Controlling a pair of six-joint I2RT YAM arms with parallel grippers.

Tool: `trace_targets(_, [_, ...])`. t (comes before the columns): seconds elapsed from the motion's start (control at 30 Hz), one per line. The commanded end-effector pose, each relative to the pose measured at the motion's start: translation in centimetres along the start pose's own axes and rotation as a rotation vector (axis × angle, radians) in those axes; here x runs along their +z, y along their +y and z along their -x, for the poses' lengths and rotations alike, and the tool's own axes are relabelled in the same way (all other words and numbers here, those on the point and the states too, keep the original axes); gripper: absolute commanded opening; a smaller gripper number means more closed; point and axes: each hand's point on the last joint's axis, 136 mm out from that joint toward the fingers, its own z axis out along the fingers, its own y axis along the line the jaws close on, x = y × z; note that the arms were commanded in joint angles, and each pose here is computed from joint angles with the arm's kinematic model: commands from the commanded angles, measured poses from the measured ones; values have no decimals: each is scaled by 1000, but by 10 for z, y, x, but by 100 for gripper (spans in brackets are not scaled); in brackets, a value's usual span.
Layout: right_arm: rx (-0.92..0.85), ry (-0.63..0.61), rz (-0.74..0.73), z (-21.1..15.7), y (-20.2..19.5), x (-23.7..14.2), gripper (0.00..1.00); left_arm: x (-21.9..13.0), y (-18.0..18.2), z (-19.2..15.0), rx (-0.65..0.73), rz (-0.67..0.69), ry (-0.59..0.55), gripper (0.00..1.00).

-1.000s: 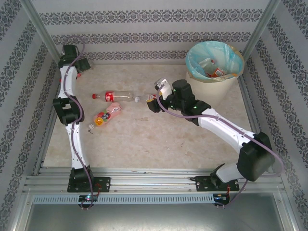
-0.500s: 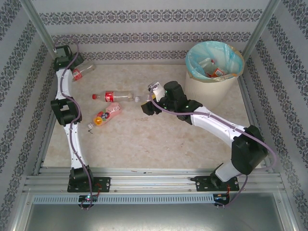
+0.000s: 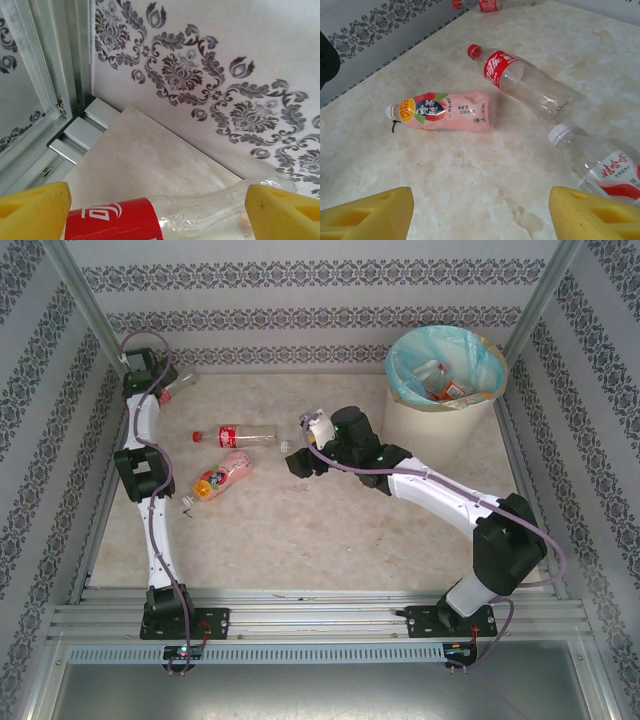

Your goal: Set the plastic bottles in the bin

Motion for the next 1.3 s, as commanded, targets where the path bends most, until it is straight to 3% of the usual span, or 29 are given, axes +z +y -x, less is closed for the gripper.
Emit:
trace_targets(0.0, [14, -6, 28, 7, 10, 2, 72, -5, 0, -27, 18, 11, 120, 90])
trace_targets(0.17, [6, -3, 36, 7, 15, 1, 72, -36, -6, -63, 94, 48, 317, 90])
trace_targets(0.27, [0, -12, 34, 9, 18, -2, 71, -52, -13, -72, 144, 63, 362, 91])
trace_targets(0.47, [-14, 0, 25, 4, 19, -4, 71, -78, -51, -66, 275, 23, 355, 91])
trace_targets(0.63, [-11, 6, 9, 0, 16, -2, 72, -95, -67, -40, 292, 23, 279, 92])
trace_targets(0.9, [-10, 32, 14, -9, 15, 5, 72, -73, -75, -12, 361, 19, 118, 97])
trace_targets(1.27, [-9, 38, 13, -15, 15, 0, 72, -48, -57, -59, 418, 46, 237, 98])
